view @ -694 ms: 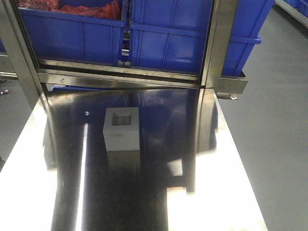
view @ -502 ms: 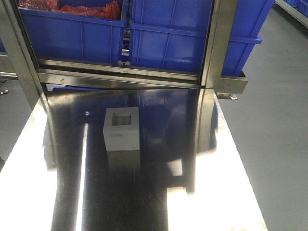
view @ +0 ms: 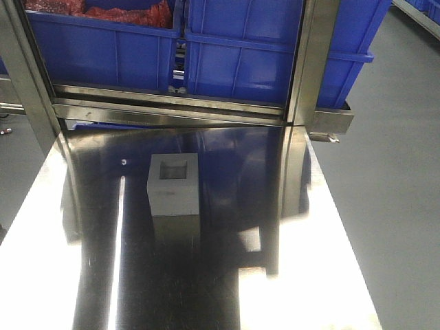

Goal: Sort gray base to blue bin

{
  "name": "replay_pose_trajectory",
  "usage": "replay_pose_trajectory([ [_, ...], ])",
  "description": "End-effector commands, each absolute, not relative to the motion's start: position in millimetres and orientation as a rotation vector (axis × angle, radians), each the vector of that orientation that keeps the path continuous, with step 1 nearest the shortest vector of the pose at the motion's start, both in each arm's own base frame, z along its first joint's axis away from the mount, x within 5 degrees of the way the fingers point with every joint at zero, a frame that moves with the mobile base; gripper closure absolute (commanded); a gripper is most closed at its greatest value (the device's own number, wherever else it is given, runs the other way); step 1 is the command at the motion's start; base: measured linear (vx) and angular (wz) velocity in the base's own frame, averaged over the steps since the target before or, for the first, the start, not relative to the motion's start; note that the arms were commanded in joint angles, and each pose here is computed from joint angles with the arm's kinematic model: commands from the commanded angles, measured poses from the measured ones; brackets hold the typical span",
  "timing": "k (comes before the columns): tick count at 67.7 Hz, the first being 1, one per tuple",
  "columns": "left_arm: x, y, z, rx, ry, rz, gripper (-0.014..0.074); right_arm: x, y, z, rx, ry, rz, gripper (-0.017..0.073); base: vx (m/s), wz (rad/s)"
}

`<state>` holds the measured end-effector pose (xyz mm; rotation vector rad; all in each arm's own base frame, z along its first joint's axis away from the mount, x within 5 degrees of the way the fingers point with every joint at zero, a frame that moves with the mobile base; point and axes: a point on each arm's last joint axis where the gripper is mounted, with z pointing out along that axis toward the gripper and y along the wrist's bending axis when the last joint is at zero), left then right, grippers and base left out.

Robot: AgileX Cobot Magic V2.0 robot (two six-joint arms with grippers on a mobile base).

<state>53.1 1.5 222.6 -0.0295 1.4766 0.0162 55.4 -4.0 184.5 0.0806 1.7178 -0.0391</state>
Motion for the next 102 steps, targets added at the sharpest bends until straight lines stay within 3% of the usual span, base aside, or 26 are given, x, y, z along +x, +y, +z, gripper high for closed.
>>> replay_pose_trajectory([
  [1, 45, 2, 267, -0.04, 1.294, 0.007, 0.0601, 56, -4, 191, 0.066, 1.637, -0.061, 0.0564, 0.0, 0.0],
  [21, 79, 2, 337, -0.036, 1.529, 0.005, 0.0601, 56, -4, 191, 0.066, 1.637, -0.061, 0.0564, 0.0, 0.0],
  [43, 97, 3, 339, -0.038, 1.61, 0.004, 0.0575, 56, -4, 191, 0.066, 1.637, -0.061, 0.0564, 0.0, 0.0],
  [49, 97, 3, 339, -0.038, 1.61, 0.004, 0.0501, 56, -4, 191, 0.066, 1.637, -0.061, 0.0564, 0.0, 0.0],
  [67, 97, 3, 339, -0.039, 1.61, 0.003, 0.0015, 56, -4, 191, 0.066, 1.637, -0.061, 0.0564, 0.0, 0.0],
  [74, 97, 3, 339, -0.039, 1.61, 0.003, -0.0094, 56, -4, 191, 0.066, 1.637, -0.061, 0.0564, 0.0, 0.0],
  [84, 97, 3, 339, -0.039, 1.607, 0.003, -0.0118, 56, -4, 191, 0.066, 1.637, -0.061, 0.0564, 0.0, 0.0],
  [102, 105, 3, 342, -0.032, 1.643, 0.009, -0.0056, 56, -4, 191, 0.066, 1.637, -0.061, 0.0564, 0.0, 0.0],
])
